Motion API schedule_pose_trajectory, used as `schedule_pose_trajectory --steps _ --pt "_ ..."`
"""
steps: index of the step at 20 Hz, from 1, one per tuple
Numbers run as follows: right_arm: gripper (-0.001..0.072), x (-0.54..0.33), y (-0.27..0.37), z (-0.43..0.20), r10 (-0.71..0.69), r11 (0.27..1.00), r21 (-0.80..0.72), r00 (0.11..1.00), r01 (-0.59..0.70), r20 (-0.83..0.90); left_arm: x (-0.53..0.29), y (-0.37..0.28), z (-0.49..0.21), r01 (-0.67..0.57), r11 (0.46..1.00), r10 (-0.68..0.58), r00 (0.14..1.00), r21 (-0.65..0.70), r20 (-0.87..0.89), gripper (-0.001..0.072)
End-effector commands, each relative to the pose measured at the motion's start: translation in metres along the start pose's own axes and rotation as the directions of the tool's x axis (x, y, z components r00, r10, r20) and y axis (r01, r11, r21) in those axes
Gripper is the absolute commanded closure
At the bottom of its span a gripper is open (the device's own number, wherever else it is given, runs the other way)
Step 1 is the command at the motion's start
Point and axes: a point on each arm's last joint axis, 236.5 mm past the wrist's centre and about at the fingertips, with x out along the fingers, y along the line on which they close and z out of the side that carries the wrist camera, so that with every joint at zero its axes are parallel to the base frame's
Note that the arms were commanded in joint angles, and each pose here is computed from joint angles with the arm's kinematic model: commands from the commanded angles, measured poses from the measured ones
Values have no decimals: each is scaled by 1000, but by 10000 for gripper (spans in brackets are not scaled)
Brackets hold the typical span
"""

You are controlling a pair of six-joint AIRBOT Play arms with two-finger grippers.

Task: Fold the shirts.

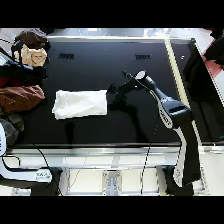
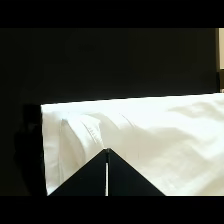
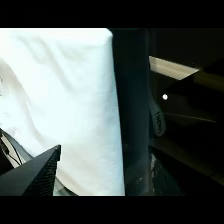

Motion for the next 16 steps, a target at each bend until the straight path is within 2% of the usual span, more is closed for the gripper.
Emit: schedule_pose_trajectory --steps 1,2,4,5,6,7,9,10,12,14,16 --pt "96 31 16 -14 53 998 -24 998 -54 -33 0 0 0 -1 1000 1 1000 -1 1 696" --pt "106 38 23 -21 58 998 -34 997 -60 -50 0 0 0 -1 1000 1 1000 -1 1 696" --pt "189 54 37 -38 68 995 -61 994 -73 -87 0 0 -1 0 1000 0 1000 -1 -2 696" --pt "316 60 45 -44 76 994 -68 992 -83 -99 0 0 -1 1 1000 -1 1000 -1 -3 696" --pt "569 62 56 -48 95 992 -75 990 -104 -106 0 0 -2 2 1000 -2 1000 -1 -7 696" --pt "691 59 66 -48 108 989 -93 988 -119 -108 -1 -1 -3 4 1000 -4 1000 0 -13 696" --pt "699 36 81 -34 83 975 -199 994 -96 -73 -1 -1 -6 7 1000 -7 1000 0 -25 696" --pt "699 15 78 -20 27 968 -249 999 -34 -34 -1 -2 -7 8 1000 -8 1000 0 -28 696" --pt "700 -48 38 10 -182 942 -271 980 199 85 -1 -2 -7 8 1000 -8 1000 -1 -28 696" --pt "699 -142 -28 24 -463 839 -232 870 492 170 -1 -2 -7 8 1000 -8 1000 0 -28 696" --pt "699 -246 -80 24 -659 716 -97 716 691 232 -1 -2 -7 8 1000 -8 1000 0 -27 696"
